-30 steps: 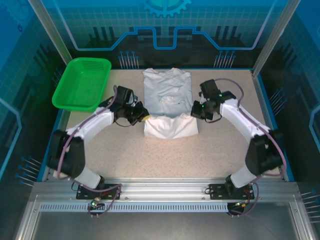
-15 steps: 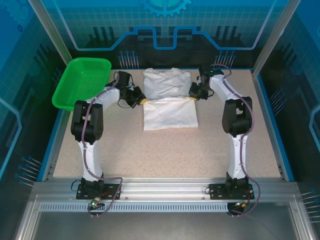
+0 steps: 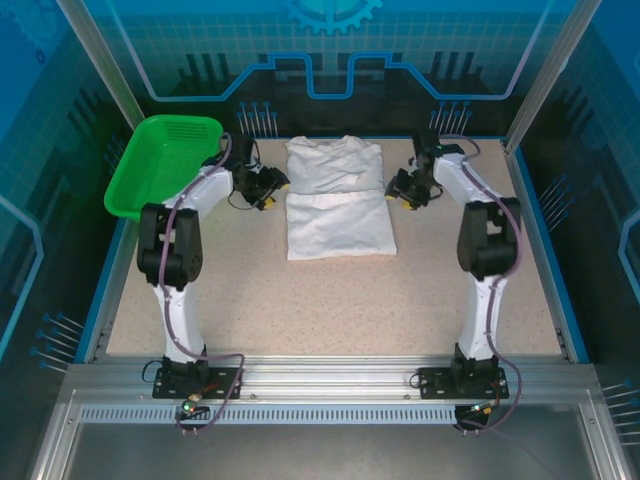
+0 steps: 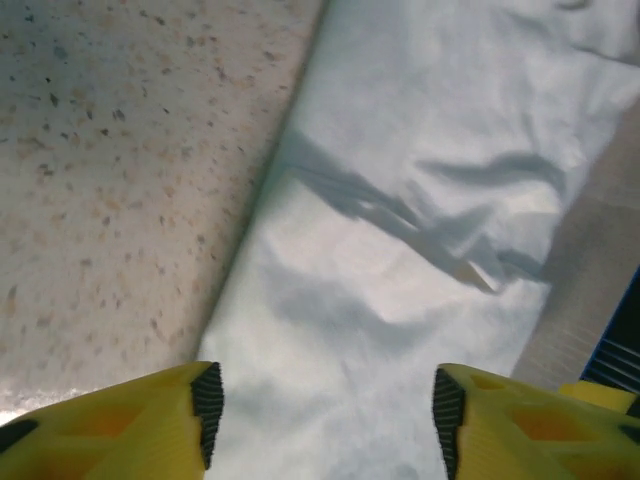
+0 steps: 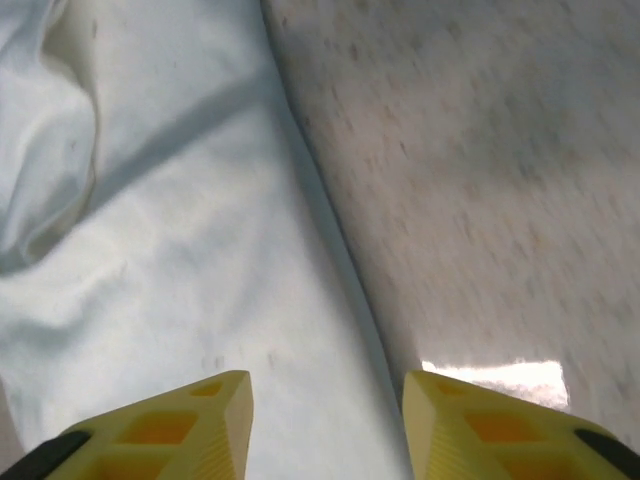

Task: Fold and stack the t-shirts

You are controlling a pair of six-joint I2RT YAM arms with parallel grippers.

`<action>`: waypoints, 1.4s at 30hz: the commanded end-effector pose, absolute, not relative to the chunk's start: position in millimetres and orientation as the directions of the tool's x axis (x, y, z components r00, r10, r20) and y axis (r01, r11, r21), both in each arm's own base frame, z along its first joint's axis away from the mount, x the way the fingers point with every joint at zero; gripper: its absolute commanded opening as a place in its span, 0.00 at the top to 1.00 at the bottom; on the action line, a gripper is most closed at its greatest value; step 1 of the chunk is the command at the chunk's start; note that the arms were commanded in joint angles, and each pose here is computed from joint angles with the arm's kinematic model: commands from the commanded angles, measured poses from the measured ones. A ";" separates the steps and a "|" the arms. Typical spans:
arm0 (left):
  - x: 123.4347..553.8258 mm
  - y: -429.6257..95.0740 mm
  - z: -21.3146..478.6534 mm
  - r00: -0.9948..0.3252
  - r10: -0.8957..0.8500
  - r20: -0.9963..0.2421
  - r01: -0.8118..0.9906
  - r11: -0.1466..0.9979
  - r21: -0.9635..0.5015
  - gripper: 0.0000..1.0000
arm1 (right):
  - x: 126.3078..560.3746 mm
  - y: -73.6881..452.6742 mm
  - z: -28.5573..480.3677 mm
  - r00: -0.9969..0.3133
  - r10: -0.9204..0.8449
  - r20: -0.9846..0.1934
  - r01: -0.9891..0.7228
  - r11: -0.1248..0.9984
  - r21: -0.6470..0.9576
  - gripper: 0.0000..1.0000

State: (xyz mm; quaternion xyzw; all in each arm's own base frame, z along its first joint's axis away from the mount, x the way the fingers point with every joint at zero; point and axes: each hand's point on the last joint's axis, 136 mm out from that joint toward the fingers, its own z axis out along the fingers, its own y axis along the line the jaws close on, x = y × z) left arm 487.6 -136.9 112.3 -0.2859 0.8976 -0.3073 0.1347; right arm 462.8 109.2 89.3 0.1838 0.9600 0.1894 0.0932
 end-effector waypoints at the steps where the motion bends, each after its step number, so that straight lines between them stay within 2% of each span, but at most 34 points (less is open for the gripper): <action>1: 457.2 -168.2 149.8 -0.833 -0.528 -0.163 -0.319 0.701 -0.638 0.53 | 444.7 149.2 126.0 -0.918 0.349 -0.189 0.198 0.815 0.544 0.64; 4: 435.5 -218.2 140.6 -0.880 -0.444 -0.170 -0.245 0.730 -0.639 0.67 | 421.4 172.0 105.4 -0.933 0.327 -0.147 0.186 0.793 0.581 0.77; 9: 417.3 -264.9 93.4 -0.936 -0.328 -0.128 -0.192 0.780 -0.595 0.71 | 404.3 190.7 63.2 -0.955 0.284 -0.078 0.197 0.812 0.550 0.80; 14: 394.7 -239.3 30.3 -0.948 -0.298 -0.110 -0.217 0.861 -0.459 0.71 | 382.0 186.0 17.6 -0.960 0.279 0.004 0.247 0.844 0.477 0.76; 20: 340.9 -208.5 -7.3 -0.961 -0.273 -0.032 -0.244 0.901 -0.359 0.70 | 333.3 188.7 -5.2 -0.966 0.251 0.065 0.255 0.874 0.415 0.67; 24: 296.9 -190.8 -13.2 -0.961 -0.275 0.000 -0.259 0.907 -0.332 0.70 | 287.4 196.7 -11.2 -0.979 0.191 0.072 0.204 0.906 0.372 0.63; 31: 222.2 -162.9 -20.0 -0.941 -0.332 0.067 -0.336 0.885 -0.323 0.70 | 206.6 163.8 -25.5 -0.981 0.179 0.079 0.193 0.949 0.248 0.60; 37: 182.9 -151.7 -5.9 -0.934 -0.353 0.059 -0.352 0.876 -0.329 0.67 | 183.8 157.2 -16.7 -0.981 0.183 0.069 0.195 0.937 0.290 0.52; 42: 181.0 -138.3 25.8 -0.923 -0.383 -0.036 -0.347 0.870 -0.350 0.61 | 179.6 154.3 -2.2 -0.971 0.234 0.037 0.234 0.919 0.319 0.48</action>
